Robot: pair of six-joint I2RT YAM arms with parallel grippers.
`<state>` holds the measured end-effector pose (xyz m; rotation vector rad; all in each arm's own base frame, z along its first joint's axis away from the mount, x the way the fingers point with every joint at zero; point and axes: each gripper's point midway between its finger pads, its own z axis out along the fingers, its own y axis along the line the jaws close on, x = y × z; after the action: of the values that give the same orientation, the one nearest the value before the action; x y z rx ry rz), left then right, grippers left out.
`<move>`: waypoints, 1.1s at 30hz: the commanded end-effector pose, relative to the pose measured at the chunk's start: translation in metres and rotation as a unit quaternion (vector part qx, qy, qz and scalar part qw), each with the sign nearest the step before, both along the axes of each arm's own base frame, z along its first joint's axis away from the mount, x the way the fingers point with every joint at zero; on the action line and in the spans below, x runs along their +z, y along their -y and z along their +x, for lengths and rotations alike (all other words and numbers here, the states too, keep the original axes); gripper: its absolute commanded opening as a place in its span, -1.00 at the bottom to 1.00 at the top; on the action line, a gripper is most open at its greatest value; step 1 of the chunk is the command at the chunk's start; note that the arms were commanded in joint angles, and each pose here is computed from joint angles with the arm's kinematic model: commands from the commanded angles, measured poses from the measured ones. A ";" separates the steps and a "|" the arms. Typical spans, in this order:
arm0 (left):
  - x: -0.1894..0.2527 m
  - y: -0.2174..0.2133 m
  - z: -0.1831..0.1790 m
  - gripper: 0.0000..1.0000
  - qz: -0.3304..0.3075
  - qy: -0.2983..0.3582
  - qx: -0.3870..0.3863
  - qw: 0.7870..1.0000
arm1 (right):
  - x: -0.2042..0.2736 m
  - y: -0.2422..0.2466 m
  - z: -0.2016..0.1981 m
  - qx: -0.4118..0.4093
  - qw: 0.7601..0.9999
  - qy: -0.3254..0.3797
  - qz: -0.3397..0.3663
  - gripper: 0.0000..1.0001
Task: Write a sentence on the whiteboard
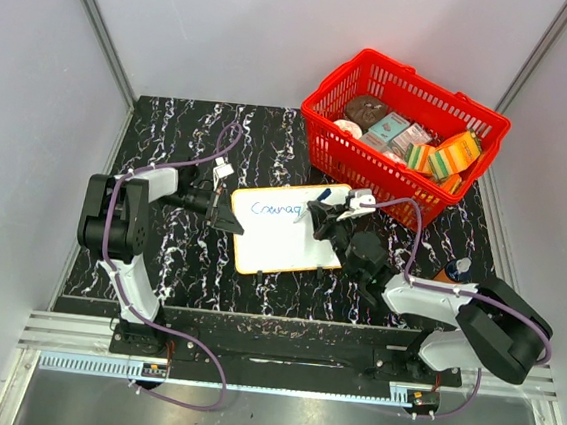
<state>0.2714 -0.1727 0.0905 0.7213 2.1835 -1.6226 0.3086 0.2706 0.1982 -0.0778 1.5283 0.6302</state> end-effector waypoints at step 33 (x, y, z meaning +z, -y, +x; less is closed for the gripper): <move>-0.025 -0.007 0.004 -1.00 0.067 0.025 -0.016 0.997 | 0.048 0.026 0.024 -0.025 0.998 0.044 0.035 -1.00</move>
<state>0.2716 -0.1729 0.0907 0.7234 2.1824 -1.6221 0.3236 0.2439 0.2219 -0.0599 1.4782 0.6044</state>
